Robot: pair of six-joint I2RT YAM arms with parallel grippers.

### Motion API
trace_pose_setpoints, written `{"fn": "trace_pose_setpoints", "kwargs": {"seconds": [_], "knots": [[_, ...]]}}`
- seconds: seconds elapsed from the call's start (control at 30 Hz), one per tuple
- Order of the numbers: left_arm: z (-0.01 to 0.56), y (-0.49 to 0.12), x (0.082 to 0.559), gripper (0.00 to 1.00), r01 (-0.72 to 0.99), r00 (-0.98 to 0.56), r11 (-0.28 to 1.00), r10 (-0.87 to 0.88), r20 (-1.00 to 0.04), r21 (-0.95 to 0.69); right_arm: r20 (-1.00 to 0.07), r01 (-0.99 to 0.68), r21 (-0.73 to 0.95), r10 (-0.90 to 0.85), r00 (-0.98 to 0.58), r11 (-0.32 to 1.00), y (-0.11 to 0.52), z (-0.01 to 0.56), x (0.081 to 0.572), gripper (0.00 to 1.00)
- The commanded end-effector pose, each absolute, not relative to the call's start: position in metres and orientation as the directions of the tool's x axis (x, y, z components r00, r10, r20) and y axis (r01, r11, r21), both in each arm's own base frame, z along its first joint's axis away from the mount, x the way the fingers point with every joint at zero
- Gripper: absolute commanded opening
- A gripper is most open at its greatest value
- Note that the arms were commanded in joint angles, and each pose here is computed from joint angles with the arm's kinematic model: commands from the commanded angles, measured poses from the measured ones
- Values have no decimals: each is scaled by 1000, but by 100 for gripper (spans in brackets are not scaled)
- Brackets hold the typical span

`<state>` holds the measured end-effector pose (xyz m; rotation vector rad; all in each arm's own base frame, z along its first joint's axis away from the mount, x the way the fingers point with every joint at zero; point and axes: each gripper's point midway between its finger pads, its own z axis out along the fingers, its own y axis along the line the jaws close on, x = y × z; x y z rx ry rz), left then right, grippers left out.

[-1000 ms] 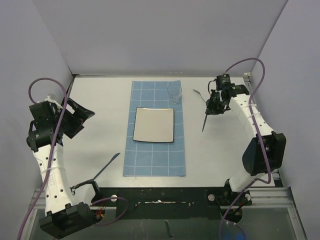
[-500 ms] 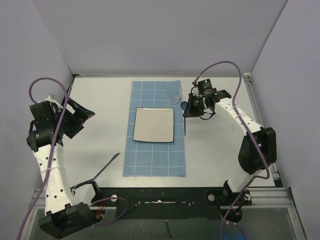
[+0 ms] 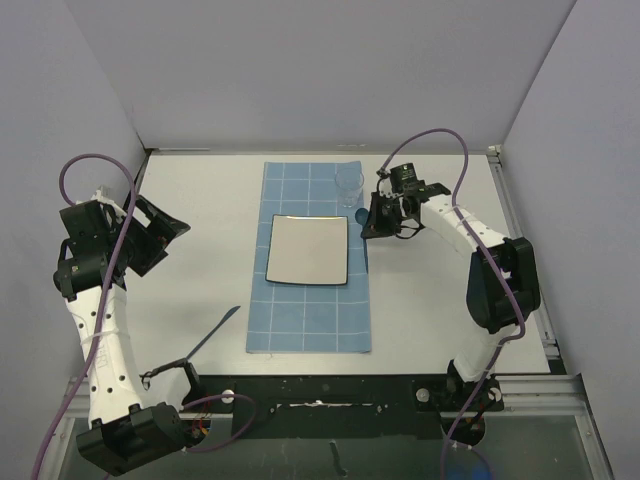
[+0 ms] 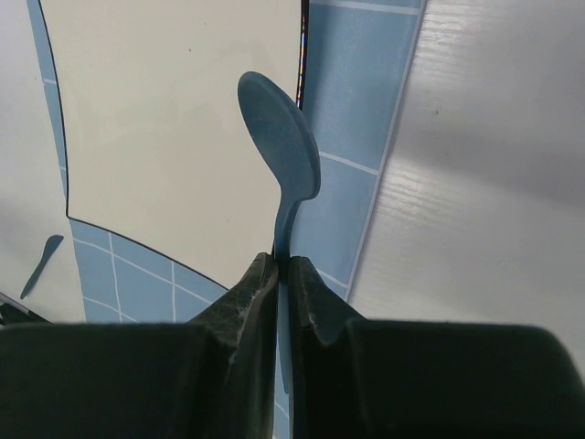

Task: Set the dinner table for one person
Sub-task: Place the spoon on the napkin.

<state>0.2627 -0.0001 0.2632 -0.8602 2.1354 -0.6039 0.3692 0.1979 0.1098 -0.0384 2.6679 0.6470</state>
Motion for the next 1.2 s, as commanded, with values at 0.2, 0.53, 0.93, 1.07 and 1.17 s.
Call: {"fn": "trace_pose_setpoints", "kwargs": {"seconds": [0.2,0.53,0.93,1.07,1.17], "knots": [[280,4,270,84,-341,-470,694,-710,-524,-634,-391,-114,409,61,-918,906,207,67,379,0],[278,6,272,85,-349,-471,694,-711,-523,-630,-380,-108,388,52,-924,915,211,45,385,0],[275,8,273,84,-357,-475,697,-708,-522,-622,-390,-110,391,56,-919,914,221,42,402,0],[275,9,275,84,-361,-475,698,-709,-522,-619,-397,-114,381,51,-916,918,222,41,409,0],[274,10,275,84,-362,-477,698,-708,-521,-618,-399,-115,372,47,-916,921,221,40,414,0]]}}
